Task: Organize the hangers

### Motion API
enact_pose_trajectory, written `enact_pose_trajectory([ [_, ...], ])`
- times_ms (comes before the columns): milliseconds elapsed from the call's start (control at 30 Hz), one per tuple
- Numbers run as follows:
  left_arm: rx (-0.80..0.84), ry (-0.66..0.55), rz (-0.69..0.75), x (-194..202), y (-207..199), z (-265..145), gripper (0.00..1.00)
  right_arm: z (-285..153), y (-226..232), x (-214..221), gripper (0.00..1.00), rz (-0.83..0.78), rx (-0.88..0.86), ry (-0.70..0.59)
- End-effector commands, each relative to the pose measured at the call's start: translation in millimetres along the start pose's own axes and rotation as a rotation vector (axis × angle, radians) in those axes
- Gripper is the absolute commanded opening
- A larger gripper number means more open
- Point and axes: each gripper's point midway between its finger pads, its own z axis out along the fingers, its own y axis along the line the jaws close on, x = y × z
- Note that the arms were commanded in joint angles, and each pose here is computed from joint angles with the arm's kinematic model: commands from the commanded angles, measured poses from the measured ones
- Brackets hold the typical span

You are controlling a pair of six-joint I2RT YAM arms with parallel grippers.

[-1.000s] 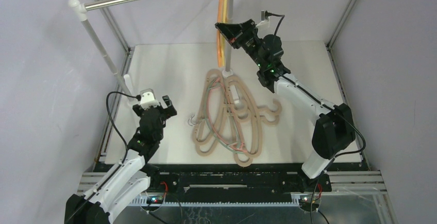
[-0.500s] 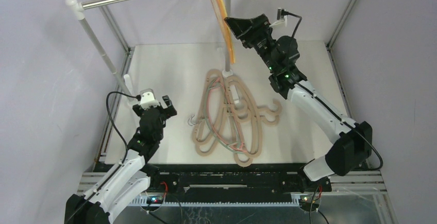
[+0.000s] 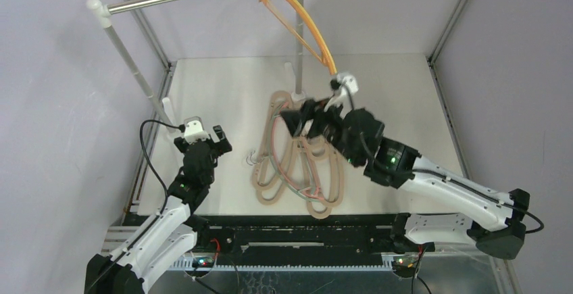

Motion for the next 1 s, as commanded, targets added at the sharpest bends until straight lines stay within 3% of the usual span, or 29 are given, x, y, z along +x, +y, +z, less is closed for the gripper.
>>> enact_pose_trajectory([
  [0, -0.002, -0.018, -0.002, -4.6, -1.3, 1.2, 1.0, -35.8, -33.5, 92.8, 0.75, -0.264, 0.11, 0.273],
  [167, -0.011, -0.023, -0.005, -5.2, 0.9, 0.3, 1.0, -58.6, -48.1, 188.5, 0.7, -0.325, 0.08, 0.533],
  [400, -0.002, -0.026, -0.019, -6.4, -0.3, -1.1, 0.99, -57.4, -63.6, 265.4, 0.54, -0.376, 0.056, 0.708],
  [733, 0.006, -0.025, -0.025, -5.9, -1.9, -1.2, 1.0, -57.5, -71.5, 329.6, 0.5, -0.4, 0.06, 0.855],
  [967, 0.006, -0.026, -0.025, -5.5, -1.6, -1.1, 1.0, -61.7, -82.3, 350.2, 0.47, -0.422, 0.091, 0.907],
])
